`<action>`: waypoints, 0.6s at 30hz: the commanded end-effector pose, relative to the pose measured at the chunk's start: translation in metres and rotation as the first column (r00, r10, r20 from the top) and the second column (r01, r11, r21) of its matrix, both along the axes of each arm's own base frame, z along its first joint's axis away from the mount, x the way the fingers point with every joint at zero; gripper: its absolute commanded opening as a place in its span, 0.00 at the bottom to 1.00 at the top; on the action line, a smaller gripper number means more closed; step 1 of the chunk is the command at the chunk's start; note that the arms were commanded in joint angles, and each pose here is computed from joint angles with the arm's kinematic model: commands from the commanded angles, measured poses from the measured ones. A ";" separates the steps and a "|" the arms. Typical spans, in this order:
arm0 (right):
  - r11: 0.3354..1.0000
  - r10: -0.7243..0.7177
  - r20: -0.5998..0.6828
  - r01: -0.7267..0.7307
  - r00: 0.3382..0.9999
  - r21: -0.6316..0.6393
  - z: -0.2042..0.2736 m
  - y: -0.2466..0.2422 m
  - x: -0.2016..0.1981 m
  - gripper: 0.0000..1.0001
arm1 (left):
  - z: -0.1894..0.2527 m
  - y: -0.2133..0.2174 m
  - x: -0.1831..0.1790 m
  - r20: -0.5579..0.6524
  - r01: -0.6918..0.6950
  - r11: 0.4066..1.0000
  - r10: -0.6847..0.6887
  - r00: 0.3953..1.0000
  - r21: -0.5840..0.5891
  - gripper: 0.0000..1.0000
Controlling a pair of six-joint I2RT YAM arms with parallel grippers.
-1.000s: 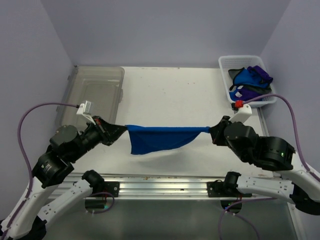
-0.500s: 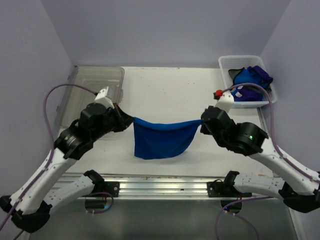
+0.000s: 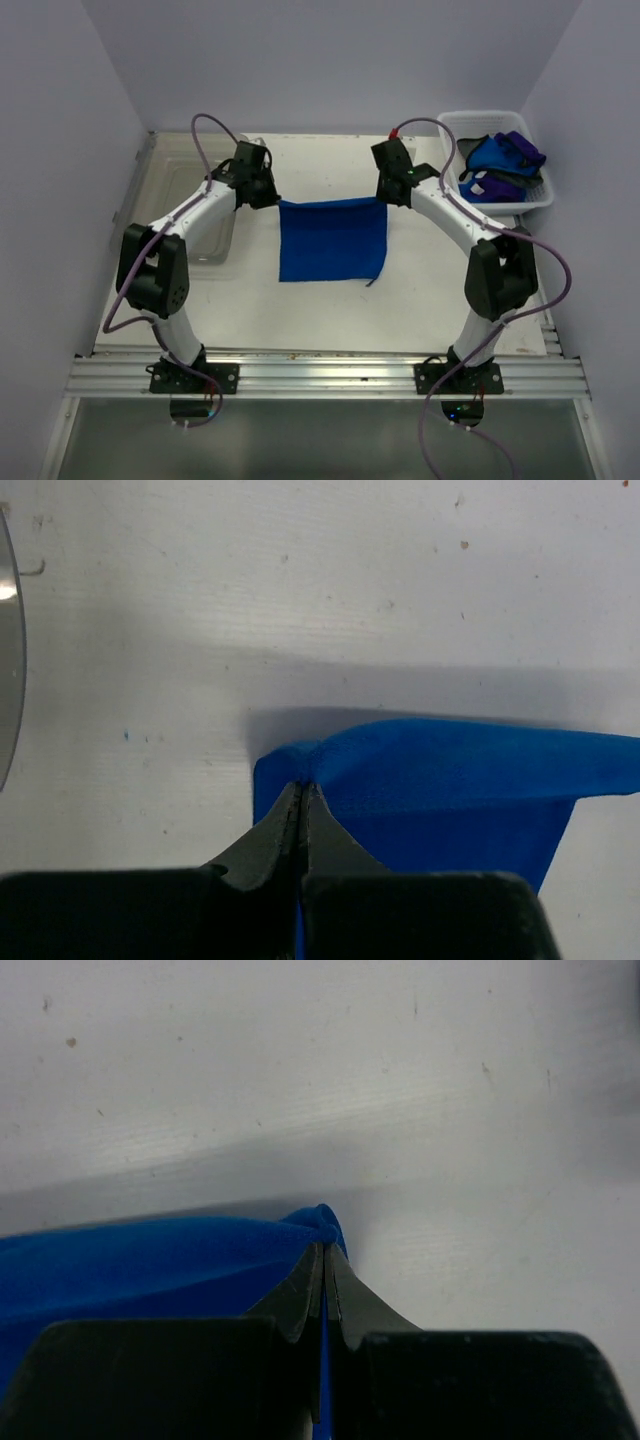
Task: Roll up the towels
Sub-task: Flatten the towel
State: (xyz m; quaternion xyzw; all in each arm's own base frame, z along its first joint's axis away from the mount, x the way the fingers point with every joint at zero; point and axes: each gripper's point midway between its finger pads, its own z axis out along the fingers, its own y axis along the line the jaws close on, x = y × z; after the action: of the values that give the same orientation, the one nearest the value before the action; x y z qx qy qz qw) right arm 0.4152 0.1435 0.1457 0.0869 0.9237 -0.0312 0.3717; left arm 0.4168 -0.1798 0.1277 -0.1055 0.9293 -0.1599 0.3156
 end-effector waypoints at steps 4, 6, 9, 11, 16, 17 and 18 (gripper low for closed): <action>0.995 0.052 0.183 -0.068 0.982 0.079 0.069 0.014 0.052 0.00 | 0.028 0.005 0.049 0.128 0.046 0.999 -0.045 0.991 -0.004 0.00; 0.994 0.061 0.175 -0.076 0.983 0.082 0.070 0.016 0.052 0.00 | 0.029 0.003 0.051 0.127 0.055 0.998 -0.053 0.990 -0.014 0.00; 0.988 0.066 0.220 -0.095 0.973 0.124 0.094 0.013 0.032 0.00 | 0.041 0.000 0.040 0.132 0.087 0.996 -0.081 0.988 -0.035 0.00; 0.985 0.066 0.258 -0.105 0.964 0.140 0.112 0.007 0.017 0.00 | 0.079 0.001 0.030 0.212 0.103 0.993 -0.088 0.973 -0.058 0.00; 0.972 0.065 0.411 -0.151 0.909 0.179 0.192 -0.017 -0.042 0.00 | 0.181 0.008 -0.010 0.415 0.162 0.983 -0.113 0.903 -0.085 0.00; 0.971 0.068 0.427 -0.159 0.902 0.180 0.200 -0.020 -0.050 0.00 | 0.195 0.010 -0.017 0.442 0.167 0.982 -0.110 0.890 -0.092 0.00; 0.970 0.072 0.429 -0.163 0.900 0.179 0.204 -0.023 -0.058 0.00 | 0.207 0.011 -0.024 0.466 0.171 0.980 -0.105 0.878 -0.101 0.00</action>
State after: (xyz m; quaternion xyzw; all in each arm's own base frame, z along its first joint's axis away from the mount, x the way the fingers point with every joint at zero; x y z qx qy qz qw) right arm 0.3852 0.1316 0.3006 0.0833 0.8531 0.0872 0.5075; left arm 0.4158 -0.1739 0.2513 -0.0494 0.8738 -0.2329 0.4240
